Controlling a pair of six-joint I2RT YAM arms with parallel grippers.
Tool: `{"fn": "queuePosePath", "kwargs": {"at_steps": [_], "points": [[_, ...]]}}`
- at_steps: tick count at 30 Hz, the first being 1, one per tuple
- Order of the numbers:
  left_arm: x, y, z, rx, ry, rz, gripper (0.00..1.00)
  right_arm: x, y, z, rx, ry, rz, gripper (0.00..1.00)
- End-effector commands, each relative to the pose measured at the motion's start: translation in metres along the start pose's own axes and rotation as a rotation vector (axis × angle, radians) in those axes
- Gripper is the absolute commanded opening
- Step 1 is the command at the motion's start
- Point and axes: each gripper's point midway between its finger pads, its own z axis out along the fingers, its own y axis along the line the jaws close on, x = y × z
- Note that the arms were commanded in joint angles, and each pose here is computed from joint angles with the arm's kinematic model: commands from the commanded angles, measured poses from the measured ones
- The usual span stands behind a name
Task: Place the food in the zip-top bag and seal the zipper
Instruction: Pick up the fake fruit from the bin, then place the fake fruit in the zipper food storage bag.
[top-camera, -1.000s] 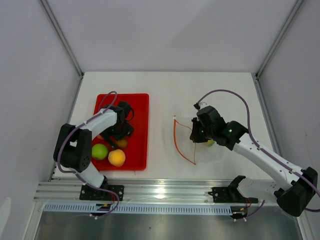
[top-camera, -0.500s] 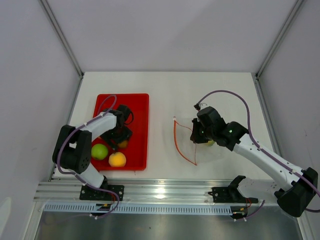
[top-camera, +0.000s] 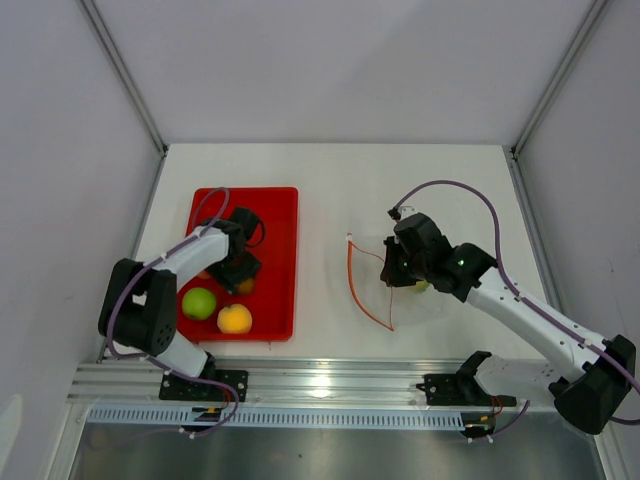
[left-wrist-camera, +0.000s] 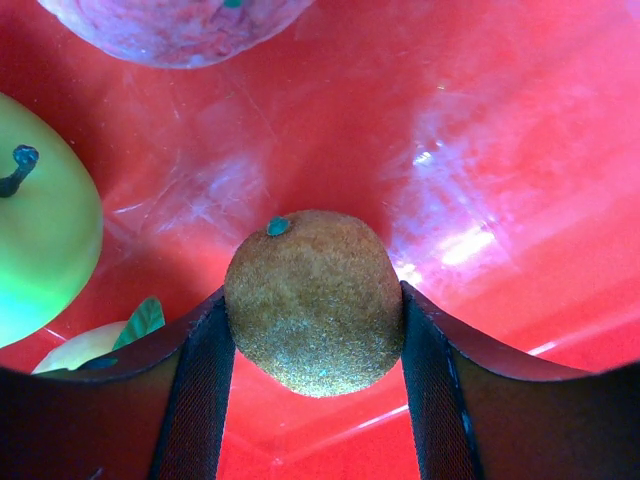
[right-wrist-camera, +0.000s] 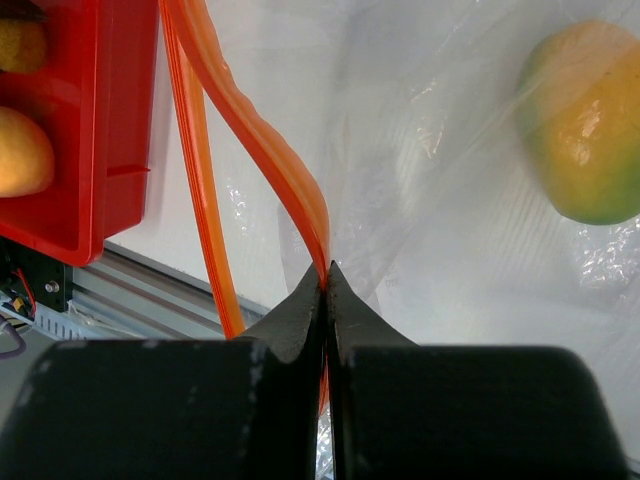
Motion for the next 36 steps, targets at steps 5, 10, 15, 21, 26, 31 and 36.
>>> {"fn": "queuePosePath", "kwargs": {"at_steps": [5,10,15,21,26,31,36], "points": [[-0.024,-0.017,-0.04,0.219,-0.116,0.006,0.01,-0.01,0.002,-0.006,0.002,-0.036,0.004,0.0],[-0.034,-0.038,-0.082,0.499,-0.22,0.072,0.01,-0.011,0.003,-0.008,-0.004,-0.043,0.009,0.0],[-0.022,-0.055,-0.148,0.85,-0.313,0.219,0.01,-0.011,0.004,-0.007,-0.004,-0.043,0.011,0.0],[0.019,-0.074,-0.218,1.18,-0.31,0.48,0.01,-0.012,0.005,-0.008,-0.005,-0.049,0.012,0.0],[0.087,-0.09,-0.252,1.38,-0.186,0.759,0.01,-0.014,0.008,-0.01,-0.014,-0.054,0.009,0.0],[0.13,-0.097,-0.277,1.544,-0.137,0.85,0.01,-0.017,0.008,-0.012,-0.008,-0.06,0.013,0.0],[0.168,-0.1,-0.276,1.61,0.007,0.871,0.0,-0.021,0.011,-0.015,-0.016,-0.071,0.021,0.0]]}}
